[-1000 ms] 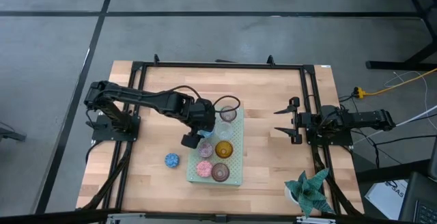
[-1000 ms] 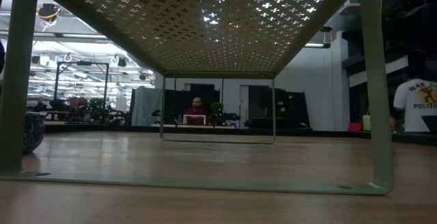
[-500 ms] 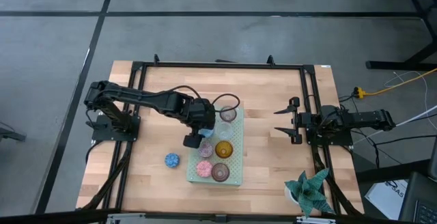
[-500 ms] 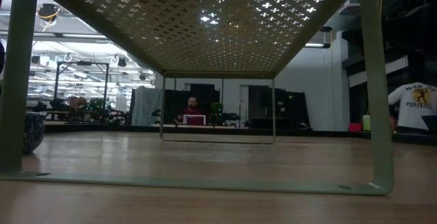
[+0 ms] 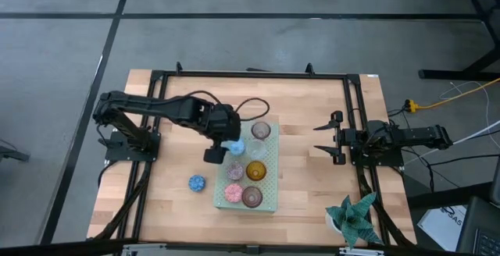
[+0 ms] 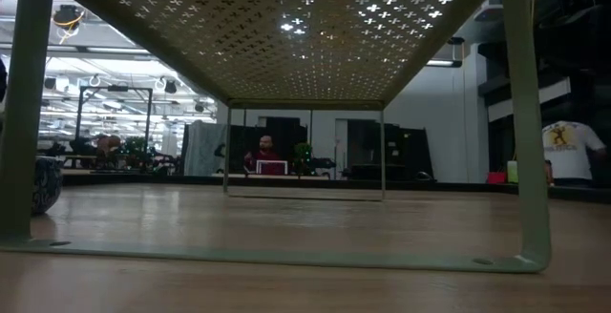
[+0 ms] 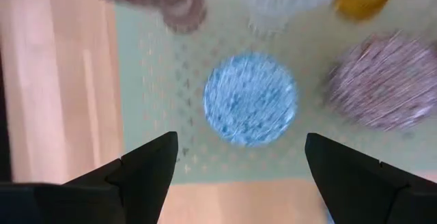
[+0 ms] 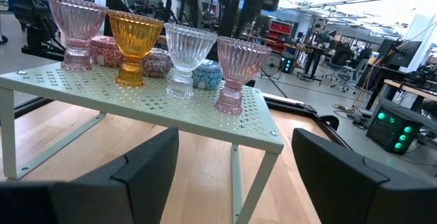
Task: Pick & Place candle stick holders
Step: Put the blue patterned scented candle on the shelf
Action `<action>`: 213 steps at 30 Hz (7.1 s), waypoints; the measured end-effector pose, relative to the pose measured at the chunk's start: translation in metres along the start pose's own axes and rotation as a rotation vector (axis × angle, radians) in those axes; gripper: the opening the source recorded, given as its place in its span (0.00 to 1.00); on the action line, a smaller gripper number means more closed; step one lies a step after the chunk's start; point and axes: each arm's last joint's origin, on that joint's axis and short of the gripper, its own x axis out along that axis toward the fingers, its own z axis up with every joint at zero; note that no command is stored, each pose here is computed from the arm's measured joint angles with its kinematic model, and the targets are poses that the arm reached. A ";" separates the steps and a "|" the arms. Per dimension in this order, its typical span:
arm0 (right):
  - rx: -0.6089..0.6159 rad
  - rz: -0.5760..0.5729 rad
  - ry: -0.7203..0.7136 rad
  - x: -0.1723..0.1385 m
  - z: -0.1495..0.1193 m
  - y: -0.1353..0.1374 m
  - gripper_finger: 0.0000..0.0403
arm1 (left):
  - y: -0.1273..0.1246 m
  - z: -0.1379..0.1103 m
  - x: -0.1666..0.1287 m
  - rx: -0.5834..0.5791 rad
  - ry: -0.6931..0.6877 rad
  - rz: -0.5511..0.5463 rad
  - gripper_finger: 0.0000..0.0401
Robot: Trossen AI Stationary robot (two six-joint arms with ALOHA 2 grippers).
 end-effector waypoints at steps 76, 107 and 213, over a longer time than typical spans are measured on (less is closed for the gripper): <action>0.000 0.000 0.000 0.000 0.000 0.000 0.72 | -0.141 -0.144 0.086 0.171 0.088 -0.128 0.79; 0.000 0.000 0.000 0.000 0.000 0.000 0.72 | -0.131 -0.165 0.117 0.112 0.057 -0.137 0.79; 0.000 0.000 0.000 0.000 0.000 0.000 0.72 | 0.066 -0.014 0.060 -0.086 -0.008 -0.075 0.72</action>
